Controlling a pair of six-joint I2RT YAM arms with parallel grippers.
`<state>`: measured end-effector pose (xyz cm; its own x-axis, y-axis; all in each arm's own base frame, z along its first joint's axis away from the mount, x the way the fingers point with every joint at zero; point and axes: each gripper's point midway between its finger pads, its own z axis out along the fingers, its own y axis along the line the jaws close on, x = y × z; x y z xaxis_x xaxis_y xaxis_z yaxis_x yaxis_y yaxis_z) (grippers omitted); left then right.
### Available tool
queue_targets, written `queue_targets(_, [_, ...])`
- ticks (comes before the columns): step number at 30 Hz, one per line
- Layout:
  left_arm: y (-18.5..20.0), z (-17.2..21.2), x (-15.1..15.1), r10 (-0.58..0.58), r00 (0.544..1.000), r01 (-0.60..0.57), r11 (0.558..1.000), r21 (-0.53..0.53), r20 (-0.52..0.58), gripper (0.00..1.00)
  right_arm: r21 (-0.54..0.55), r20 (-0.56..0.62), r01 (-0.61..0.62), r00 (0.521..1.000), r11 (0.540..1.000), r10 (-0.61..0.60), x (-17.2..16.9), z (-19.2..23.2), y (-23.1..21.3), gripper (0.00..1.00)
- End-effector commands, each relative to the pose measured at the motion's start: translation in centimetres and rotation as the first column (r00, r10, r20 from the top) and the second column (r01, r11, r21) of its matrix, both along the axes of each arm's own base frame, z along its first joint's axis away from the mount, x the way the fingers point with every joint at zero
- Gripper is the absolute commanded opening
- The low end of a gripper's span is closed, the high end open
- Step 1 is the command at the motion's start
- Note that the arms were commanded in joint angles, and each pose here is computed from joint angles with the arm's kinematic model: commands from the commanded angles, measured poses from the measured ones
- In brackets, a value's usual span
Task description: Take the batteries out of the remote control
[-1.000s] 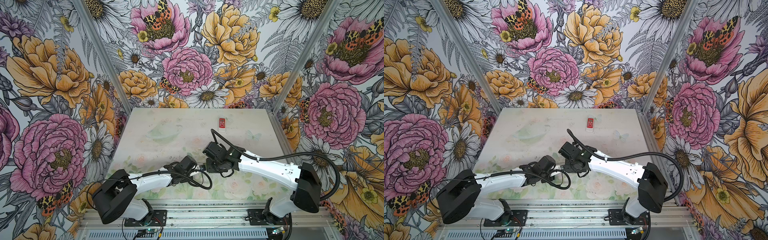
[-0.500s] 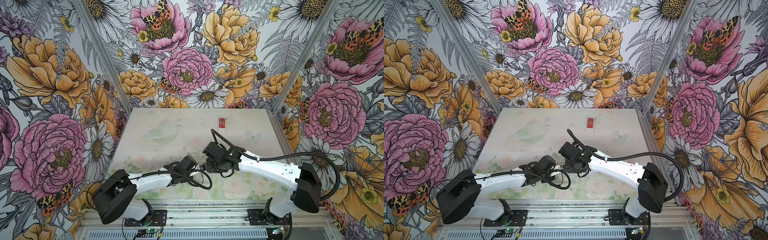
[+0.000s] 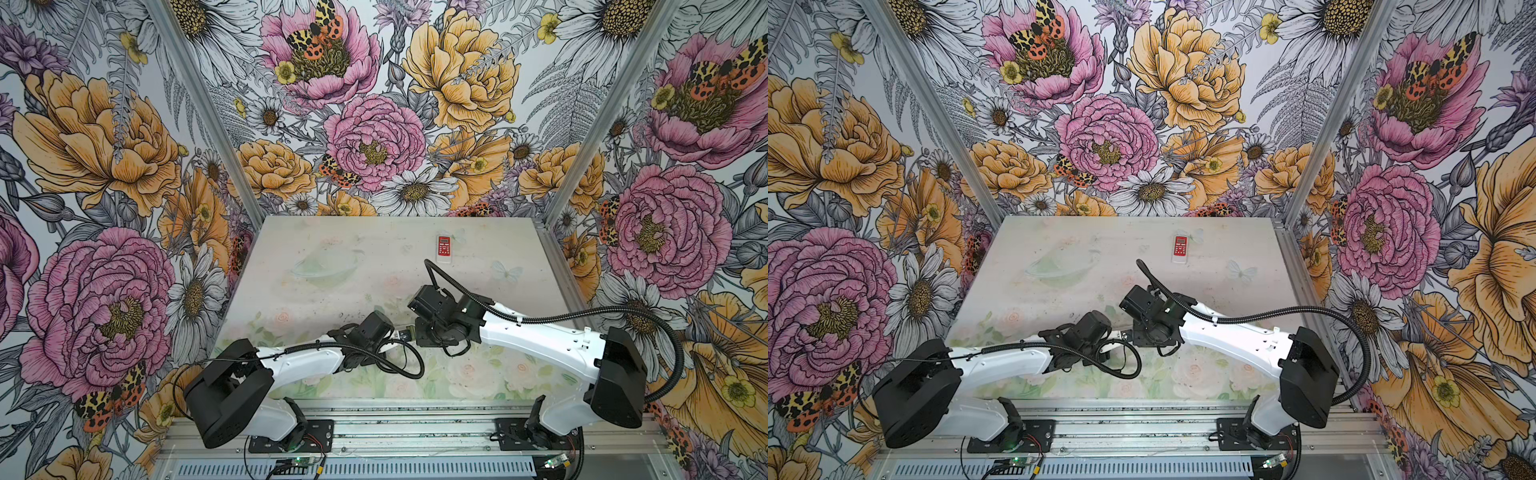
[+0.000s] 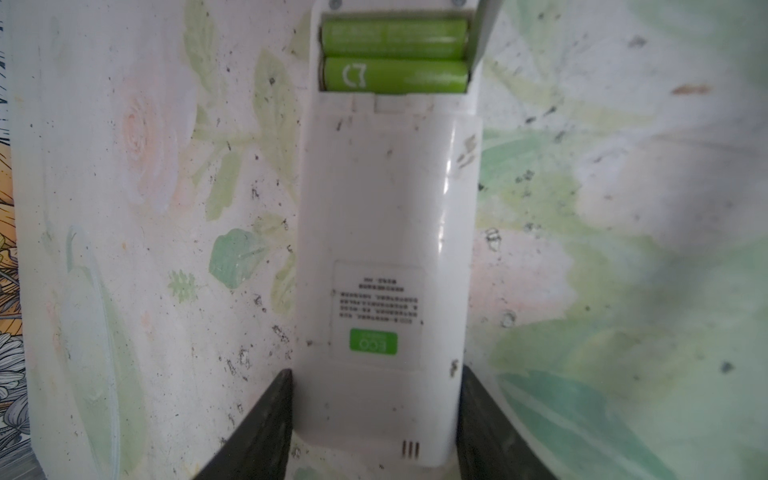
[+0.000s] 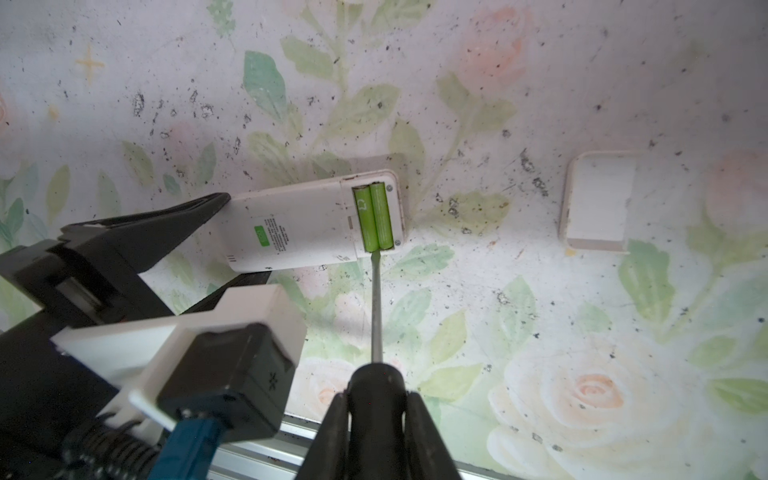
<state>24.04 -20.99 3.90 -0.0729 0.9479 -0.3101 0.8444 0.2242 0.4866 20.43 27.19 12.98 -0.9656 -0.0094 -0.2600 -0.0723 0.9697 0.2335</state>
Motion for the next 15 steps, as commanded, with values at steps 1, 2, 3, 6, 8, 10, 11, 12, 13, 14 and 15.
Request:
queue_targets(1, [-0.4,0.9,0.1,0.001,1.000,0.000,0.999,-0.038,0.022,0.18,-0.060,-0.014,0.029,0.999,0.998,-0.030,-0.5,-0.7,-1.8,0.00])
queue_targets(2, [-0.5,1.0,0.1,-0.001,1.000,0.002,0.999,-0.041,0.022,0.18,-0.061,-0.009,0.032,0.999,0.998,-0.033,-0.4,-0.7,-1.8,0.00])
queue_targets(3, [-0.5,1.0,0.1,-0.002,1.000,0.003,0.999,-0.043,0.021,0.18,-0.063,-0.007,0.033,0.999,0.997,-0.033,-0.3,-0.7,-1.7,0.00])
queue_targets(6, [-0.7,1.0,0.0,-0.008,1.000,0.009,0.999,-0.048,0.019,0.18,-0.057,0.000,0.026,1.000,0.998,-0.026,0.0,-0.6,-1.2,0.00])
queue_targets(8, [-0.8,1.1,-0.1,-0.011,1.000,0.012,0.999,-0.052,0.016,0.18,-0.046,0.002,0.024,1.000,0.999,-0.024,0.2,-0.5,-0.9,0.00])
queue_targets(10, [-0.9,1.1,-0.3,-0.015,1.000,0.016,0.998,-0.055,0.011,0.18,-0.036,-0.004,0.020,1.000,0.999,-0.020,0.2,-0.8,-0.6,0.00])
queue_targets(11, [-0.9,1.1,-0.4,-0.019,1.000,0.019,0.998,-0.058,0.007,0.18,-0.032,-0.007,0.017,1.000,0.999,-0.018,0.1,-0.9,-0.4,0.00])
queue_targets(12, [-1.0,1.1,-0.4,-0.020,1.000,0.020,0.998,-0.063,0.004,0.18,-0.029,-0.007,0.018,1.000,0.999,-0.018,0.1,-1.0,-0.4,0.00])
queue_targets(13, [-1.0,1.1,-0.5,-0.019,1.000,0.019,0.998,-0.064,0.001,0.18,-0.028,-0.009,0.020,1.000,0.999,-0.020,0.1,-1.2,-0.4,0.00])
queue_targets(14, [-1.4,1.0,-0.9,-0.035,0.999,0.033,0.996,-0.083,-0.020,0.17,-0.026,-0.009,0.022,1.000,0.999,-0.022,0.0,-1.4,-0.4,0.00])
queue_targets(15, [-1.5,1.0,-1.2,-0.044,0.999,0.041,0.995,-0.089,-0.032,0.16,-0.024,-0.008,0.023,1.000,0.999,-0.024,0.0,-1.5,-0.4,0.00])
